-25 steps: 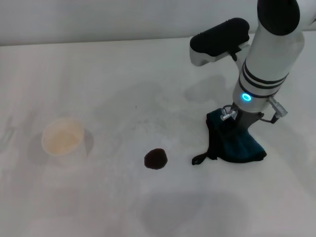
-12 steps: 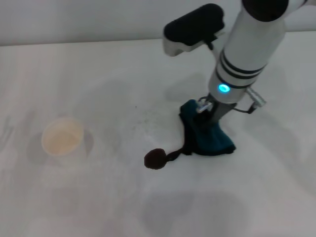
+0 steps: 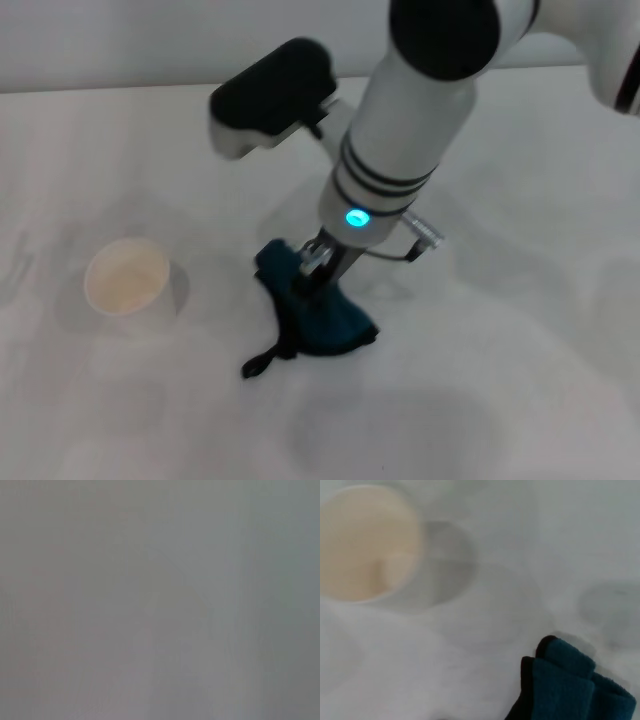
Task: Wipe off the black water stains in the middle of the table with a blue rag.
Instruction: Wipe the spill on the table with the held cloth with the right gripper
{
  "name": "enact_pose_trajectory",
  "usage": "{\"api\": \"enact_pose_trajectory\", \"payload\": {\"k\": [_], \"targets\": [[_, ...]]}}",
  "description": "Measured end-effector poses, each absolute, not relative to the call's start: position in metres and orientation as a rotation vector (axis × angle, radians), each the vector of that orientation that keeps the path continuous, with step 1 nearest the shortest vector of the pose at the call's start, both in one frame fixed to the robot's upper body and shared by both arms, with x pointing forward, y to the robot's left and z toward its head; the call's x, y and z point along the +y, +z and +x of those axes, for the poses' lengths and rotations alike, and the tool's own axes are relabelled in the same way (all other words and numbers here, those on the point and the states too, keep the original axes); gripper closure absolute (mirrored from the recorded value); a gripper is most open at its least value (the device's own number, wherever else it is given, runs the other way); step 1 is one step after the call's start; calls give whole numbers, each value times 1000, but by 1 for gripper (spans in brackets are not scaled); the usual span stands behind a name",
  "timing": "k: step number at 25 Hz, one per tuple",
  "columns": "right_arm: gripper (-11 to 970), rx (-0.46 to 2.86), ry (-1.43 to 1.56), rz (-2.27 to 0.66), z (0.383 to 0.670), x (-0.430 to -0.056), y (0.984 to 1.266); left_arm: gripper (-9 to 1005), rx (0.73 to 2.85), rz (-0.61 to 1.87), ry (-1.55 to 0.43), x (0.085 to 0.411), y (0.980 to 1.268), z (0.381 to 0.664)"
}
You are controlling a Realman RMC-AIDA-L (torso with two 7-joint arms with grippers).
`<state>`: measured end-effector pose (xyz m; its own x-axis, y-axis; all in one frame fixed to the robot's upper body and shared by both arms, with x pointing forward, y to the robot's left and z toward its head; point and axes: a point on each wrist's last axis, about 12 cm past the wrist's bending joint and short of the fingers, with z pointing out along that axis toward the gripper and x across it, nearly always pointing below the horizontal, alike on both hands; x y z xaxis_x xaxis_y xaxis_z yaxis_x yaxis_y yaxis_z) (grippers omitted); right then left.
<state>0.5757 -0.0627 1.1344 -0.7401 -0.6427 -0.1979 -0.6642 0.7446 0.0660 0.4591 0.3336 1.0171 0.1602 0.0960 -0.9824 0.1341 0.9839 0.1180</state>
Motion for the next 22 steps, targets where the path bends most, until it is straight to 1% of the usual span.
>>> {"api": "enact_pose_trajectory", "payload": {"k": [5,10,13,17,19,22], "targets": [[855,2765,262,-1135,562,-45,1125,116,1407,199,-37,331,1018,462],[856,2781,269,-1167,556,-39,1115,116,1408,201,-39,331,1018,463],[856,2793,248,-1157,558,-41,1115,117,1412,198,-36,332,1017,460],[856,2779,172,-1137,570,-44,1127,117,1425,190,-26,335,1015,454],[856,2781,122,-1111,577,-49,1132,117,1428,191,-19,336,1014,452],[857,2799,20,-1075,586,-62,1133,116,1430,191,-17,336,1013,451]]}}
